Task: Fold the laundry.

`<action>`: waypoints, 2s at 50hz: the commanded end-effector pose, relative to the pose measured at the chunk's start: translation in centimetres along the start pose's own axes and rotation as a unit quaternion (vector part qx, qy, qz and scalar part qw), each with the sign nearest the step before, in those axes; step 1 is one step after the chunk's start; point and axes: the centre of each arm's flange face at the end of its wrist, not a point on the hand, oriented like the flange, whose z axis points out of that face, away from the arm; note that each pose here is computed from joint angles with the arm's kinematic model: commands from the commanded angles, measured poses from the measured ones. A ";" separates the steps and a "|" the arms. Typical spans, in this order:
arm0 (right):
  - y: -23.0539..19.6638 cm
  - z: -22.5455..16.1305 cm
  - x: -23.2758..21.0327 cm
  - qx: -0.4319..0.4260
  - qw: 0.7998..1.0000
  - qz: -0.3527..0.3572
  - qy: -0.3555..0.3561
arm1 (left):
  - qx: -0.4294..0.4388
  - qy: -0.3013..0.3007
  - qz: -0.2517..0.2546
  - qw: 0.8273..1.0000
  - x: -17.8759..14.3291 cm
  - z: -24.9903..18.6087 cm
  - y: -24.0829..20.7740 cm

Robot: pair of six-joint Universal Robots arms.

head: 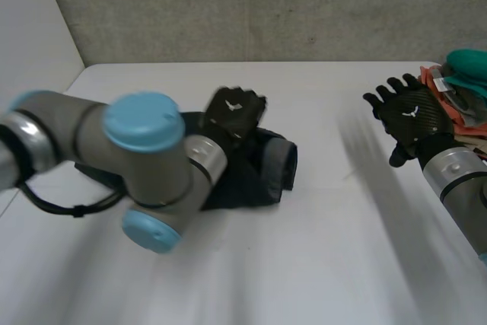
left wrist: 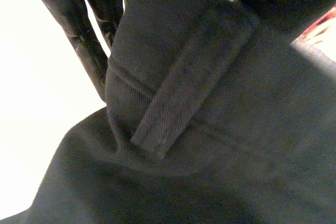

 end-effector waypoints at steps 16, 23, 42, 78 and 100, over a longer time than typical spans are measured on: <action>-6.9 -4.8 -3.5 -0.051 0.987 0.120 -0.095 | 0.030 -0.131 0.017 0.991 -11.8 -5.7 -4.9; -10.1 -7.0 -8.2 -0.053 0.969 0.139 -0.197 | -0.062 -0.132 0.092 0.985 -17.9 -5.9 1.7; -7.1 0.8 -20.1 0.053 0.983 0.052 -0.165 | -0.162 -0.087 0.127 0.975 -20.3 -4.4 10.4; -9.2 1.2 -3.4 -0.045 0.990 0.118 -0.068 | -0.058 -0.122 -0.074 0.988 -12.5 -7.9 -3.8; -6.5 -6.4 -15.5 -0.103 0.949 0.193 -0.229 | -0.031 -0.152 -0.061 0.986 -13.6 -6.6 -4.3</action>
